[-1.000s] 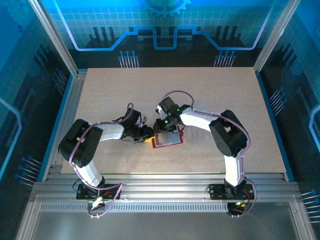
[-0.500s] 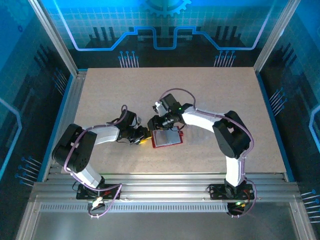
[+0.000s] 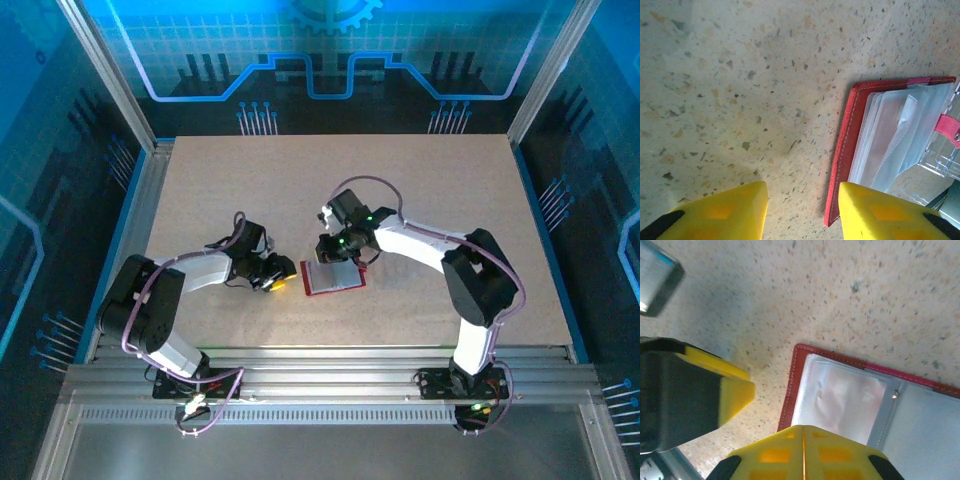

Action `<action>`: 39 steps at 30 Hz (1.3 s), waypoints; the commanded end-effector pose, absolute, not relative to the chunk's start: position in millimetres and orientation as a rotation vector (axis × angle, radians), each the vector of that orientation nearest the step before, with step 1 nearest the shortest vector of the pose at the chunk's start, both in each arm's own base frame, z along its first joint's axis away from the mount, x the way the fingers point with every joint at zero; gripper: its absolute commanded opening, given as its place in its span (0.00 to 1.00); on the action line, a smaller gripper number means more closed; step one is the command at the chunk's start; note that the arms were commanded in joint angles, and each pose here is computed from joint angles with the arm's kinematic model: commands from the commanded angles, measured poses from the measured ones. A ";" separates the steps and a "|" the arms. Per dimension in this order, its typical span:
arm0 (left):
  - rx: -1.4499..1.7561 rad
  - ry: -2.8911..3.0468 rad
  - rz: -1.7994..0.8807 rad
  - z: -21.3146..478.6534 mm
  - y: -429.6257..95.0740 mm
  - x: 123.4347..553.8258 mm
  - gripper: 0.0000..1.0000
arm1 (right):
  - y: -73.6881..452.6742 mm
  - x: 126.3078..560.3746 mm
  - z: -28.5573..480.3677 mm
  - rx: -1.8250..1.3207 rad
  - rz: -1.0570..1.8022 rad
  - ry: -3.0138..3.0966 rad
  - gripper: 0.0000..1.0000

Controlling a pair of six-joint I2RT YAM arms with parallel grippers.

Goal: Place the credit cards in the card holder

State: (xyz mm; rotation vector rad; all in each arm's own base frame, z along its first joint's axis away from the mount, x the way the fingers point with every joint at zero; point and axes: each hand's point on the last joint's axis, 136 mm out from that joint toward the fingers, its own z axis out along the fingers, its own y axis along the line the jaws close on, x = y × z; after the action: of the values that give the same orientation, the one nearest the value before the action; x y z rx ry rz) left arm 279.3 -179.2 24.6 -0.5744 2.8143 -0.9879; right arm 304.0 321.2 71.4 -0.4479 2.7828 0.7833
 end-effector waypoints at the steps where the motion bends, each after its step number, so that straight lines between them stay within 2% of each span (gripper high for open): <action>1: -0.553 2.801 -0.965 36.1 -176.5 284.5 0.44 | 331.6 288.2 40.6 -0.519 0.746 2.853 0.10; 7: -0.539 2.781 -0.960 47.7 -176.7 290.1 0.45 | 341.6 288.9 23.3 -0.524 0.793 2.885 0.19; 12: -0.502 2.745 -0.941 64.4 -176.5 299.7 0.46 | 333.6 303.1 64.7 -0.509 0.830 2.785 0.25; 15: -0.481 2.715 -0.974 76.9 -183.6 310.8 0.46 | 312.9 318.0 92.0 -0.471 0.759 2.740 0.31; 18: -0.436 2.689 -1.017 90.8 -198.5 324.2 0.43 | 269.8 338.8 101.5 -0.355 0.562 2.759 0.36; 21: -0.363 2.672 -1.072 104.9 -224.3 339.8 0.38 | 218.6 356.7 99.8 -0.184 0.420 2.795 0.34; 24: -0.325 2.644 -1.157 112.9 -252.2 357.4 0.31 | 192.0 368.4 100.7 -0.109 0.385 2.789 0.34; 28: -0.321 2.627 -1.295 113.0 -286.6 383.3 0.19 | 183.5 379.4 96.8 -0.086 0.434 2.807 0.35; 31: -0.306 2.618 -1.389 111.6 -311.6 398.8 0.11 | 183.2 385.1 89.6 -0.067 0.463 2.826 0.31; 34: -0.303 2.620 -1.474 105.8 -333.9 411.5 0.09 | 182.4 388.6 84.3 -0.038 0.502 2.836 0.28; 39: -0.312 2.619 -1.595 96.4 -360.9 424.4 0.09 | 179.3 388.0 73.2 -0.007 0.513 2.865 0.30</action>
State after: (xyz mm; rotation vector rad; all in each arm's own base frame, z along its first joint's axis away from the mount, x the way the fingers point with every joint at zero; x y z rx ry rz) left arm 422.6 -340.5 84.0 -0.3252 2.6413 -1.4496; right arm 387.4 181.5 75.2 -0.0318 2.8403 0.4773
